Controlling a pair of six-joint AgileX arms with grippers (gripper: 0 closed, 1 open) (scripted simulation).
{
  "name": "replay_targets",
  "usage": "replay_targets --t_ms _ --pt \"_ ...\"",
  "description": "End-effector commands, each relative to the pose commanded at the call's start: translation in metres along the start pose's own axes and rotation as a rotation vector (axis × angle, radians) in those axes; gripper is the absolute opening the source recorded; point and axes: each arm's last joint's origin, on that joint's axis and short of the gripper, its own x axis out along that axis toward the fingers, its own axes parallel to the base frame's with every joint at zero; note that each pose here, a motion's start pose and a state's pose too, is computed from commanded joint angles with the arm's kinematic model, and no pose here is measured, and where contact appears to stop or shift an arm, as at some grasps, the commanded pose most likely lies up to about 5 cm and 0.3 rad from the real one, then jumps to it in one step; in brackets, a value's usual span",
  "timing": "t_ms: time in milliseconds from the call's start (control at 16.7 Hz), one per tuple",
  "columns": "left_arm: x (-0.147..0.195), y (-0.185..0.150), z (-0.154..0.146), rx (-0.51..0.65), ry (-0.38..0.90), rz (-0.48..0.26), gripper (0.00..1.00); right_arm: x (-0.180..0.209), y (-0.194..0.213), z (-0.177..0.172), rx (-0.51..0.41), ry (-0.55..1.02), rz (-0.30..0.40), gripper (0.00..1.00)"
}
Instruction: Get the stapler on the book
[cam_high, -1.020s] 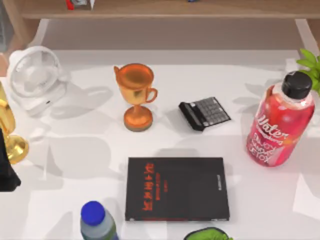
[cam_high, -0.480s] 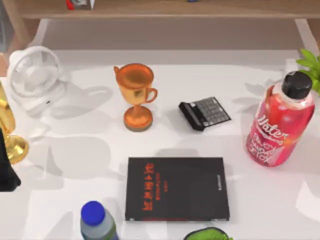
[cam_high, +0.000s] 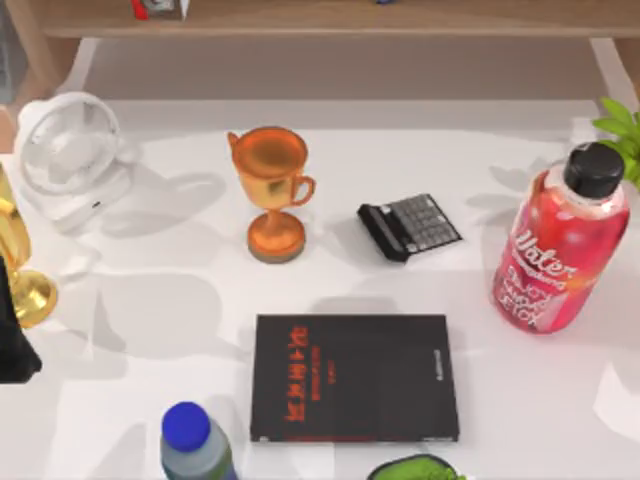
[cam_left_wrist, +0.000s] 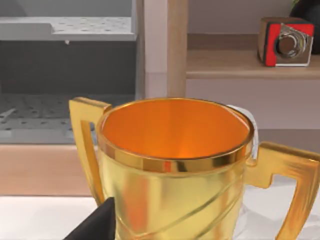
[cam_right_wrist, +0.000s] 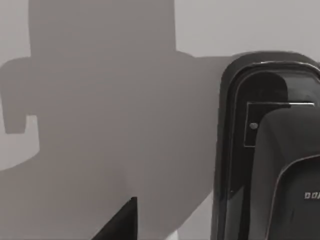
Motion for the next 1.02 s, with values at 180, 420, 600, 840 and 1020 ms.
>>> replay_targets --t_ms 180,420,600,840,1020 --pt "0.0000 0.0000 0.0000 0.000 0.000 0.000 1.00 0.0000 0.0000 0.0000 0.000 0.000 0.000 0.47" --pt "0.0000 0.0000 0.0000 0.000 0.000 0.000 1.00 0.0000 0.0000 0.0000 0.000 0.000 0.000 0.17" --pt "0.0000 0.0000 0.0000 0.000 0.000 0.000 1.00 0.0000 0.0000 0.0000 0.000 0.000 0.000 0.00" --pt "0.0000 0.0000 0.0000 0.000 0.000 0.000 1.00 0.0000 0.0000 0.0000 0.000 0.000 0.000 0.00" --pt "0.0000 0.0000 0.0000 0.000 0.000 0.000 1.00 0.0000 0.0000 0.0000 0.000 0.000 0.000 0.00"
